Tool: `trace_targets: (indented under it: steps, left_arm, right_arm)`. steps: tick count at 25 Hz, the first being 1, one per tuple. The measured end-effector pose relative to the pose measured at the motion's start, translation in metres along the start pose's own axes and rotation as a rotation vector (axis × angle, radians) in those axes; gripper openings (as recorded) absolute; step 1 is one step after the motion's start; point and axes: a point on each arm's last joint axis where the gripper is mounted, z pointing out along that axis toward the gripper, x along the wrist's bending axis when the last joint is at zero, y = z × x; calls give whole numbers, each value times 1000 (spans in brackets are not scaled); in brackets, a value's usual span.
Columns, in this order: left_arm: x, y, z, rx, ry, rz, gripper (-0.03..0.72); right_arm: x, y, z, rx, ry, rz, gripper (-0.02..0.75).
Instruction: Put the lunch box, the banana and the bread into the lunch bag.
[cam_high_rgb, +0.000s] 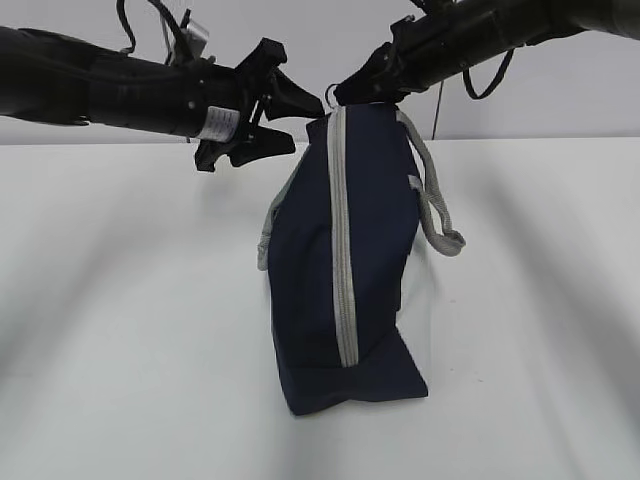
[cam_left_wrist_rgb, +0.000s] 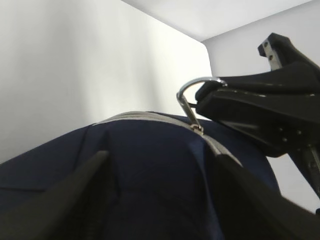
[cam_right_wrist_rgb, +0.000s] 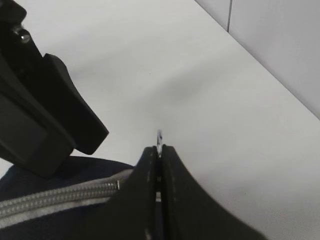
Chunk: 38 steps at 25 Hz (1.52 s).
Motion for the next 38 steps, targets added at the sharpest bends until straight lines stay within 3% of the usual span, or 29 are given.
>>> trace_targets:
  steps: [8, 10, 14, 16, 20, 29, 38]
  left_arm:
    - [-4, -7, 11, -9, 12, -9, 394]
    - [-3, -6, 11, -17, 17, -10, 326]
    - [-4, -6, 11, -18, 15, -12, 83]
    - [-4, -6, 11, -14, 10, -2, 17]
    - [-6, -8, 11, 1, -9, -3, 5]
    - [-12, -11, 11, 44, -79, -24, 3]
    - [-22, -4, 10, 52, -109, 45, 3]
  right_arm:
    - [0, 0, 0, 0, -1, 0, -16]
    - [0, 0, 0, 2, -1, -1, -16]
    - [-1, 0, 0, 0, -9, -1, -16]
    - [-3, 0, 0, -2, -28, -2, -16]
    - [-8, 1, -1, -15, -81, -2, -16]
    - [-13, -5, 6, -20, -100, 19, -16]
    - [-17, -17, 15, 10, -101, 29, -16]
